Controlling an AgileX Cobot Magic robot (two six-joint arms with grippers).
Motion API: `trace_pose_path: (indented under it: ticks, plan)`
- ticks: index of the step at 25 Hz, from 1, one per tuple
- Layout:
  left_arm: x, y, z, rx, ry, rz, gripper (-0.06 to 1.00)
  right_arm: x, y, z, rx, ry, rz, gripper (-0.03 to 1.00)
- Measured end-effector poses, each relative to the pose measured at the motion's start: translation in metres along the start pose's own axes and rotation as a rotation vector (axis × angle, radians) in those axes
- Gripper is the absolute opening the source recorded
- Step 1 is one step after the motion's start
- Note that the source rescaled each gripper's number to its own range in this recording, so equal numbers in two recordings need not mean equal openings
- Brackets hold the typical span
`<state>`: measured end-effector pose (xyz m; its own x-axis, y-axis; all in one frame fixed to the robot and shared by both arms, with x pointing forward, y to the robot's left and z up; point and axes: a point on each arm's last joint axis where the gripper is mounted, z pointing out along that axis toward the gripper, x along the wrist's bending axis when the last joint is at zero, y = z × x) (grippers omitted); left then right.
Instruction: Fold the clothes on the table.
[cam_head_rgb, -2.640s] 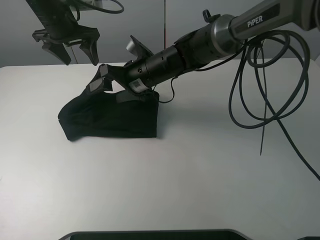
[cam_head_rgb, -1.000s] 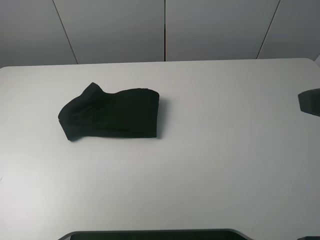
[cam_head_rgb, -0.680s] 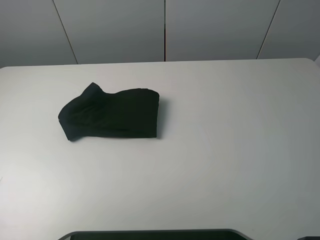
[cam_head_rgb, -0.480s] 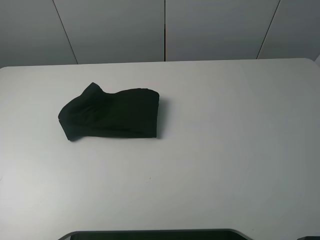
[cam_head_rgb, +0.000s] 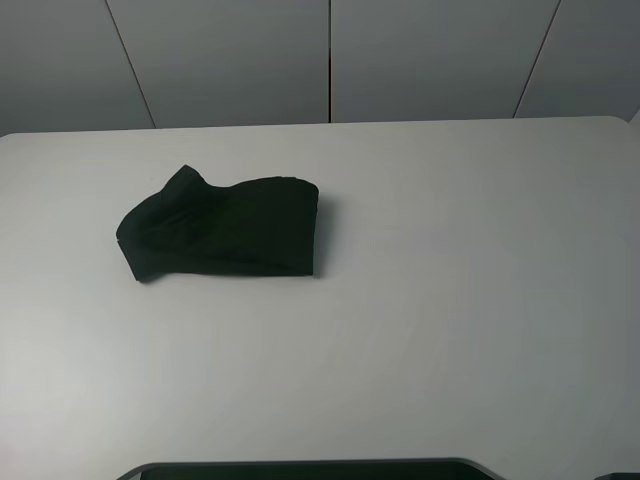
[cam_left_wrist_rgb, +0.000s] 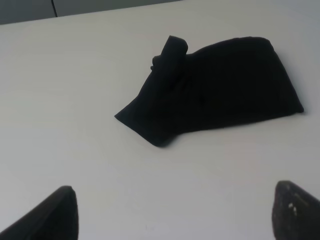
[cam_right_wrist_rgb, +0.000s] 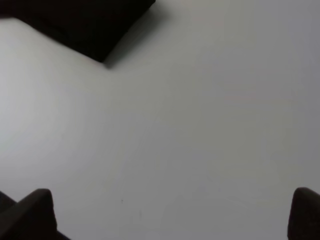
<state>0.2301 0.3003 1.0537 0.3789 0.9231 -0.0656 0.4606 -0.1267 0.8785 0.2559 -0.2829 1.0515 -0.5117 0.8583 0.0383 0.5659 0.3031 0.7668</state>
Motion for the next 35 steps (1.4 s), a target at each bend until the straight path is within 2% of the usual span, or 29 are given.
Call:
trace_pose_path:
  ticks: [9,18,29,31,35]
  plan:
    - [0.0,0.0,0.001,-0.005,-0.002,-0.001,1.0,0.002,-0.018,-0.024,-0.192,0.0,-0.012,0.99]
    - [-0.001,0.0,0.001,-0.006,0.003,-0.013,1.0,0.002,-0.019,-0.025,-0.202,-0.014,-0.003,0.99]
    - [-0.002,0.001,0.001,-0.021,0.133,-0.086,1.0,0.004,-0.017,-0.022,-0.21,-0.324,0.199,0.99]
    - [-0.002,0.001,0.002,-0.021,0.144,-0.091,1.0,0.004,-0.017,-0.022,-0.211,-0.358,0.22,0.99]
    - [-0.002,0.001,0.002,-0.023,0.144,-0.091,1.0,0.004,-0.016,-0.022,-0.21,-0.369,0.22,0.99]
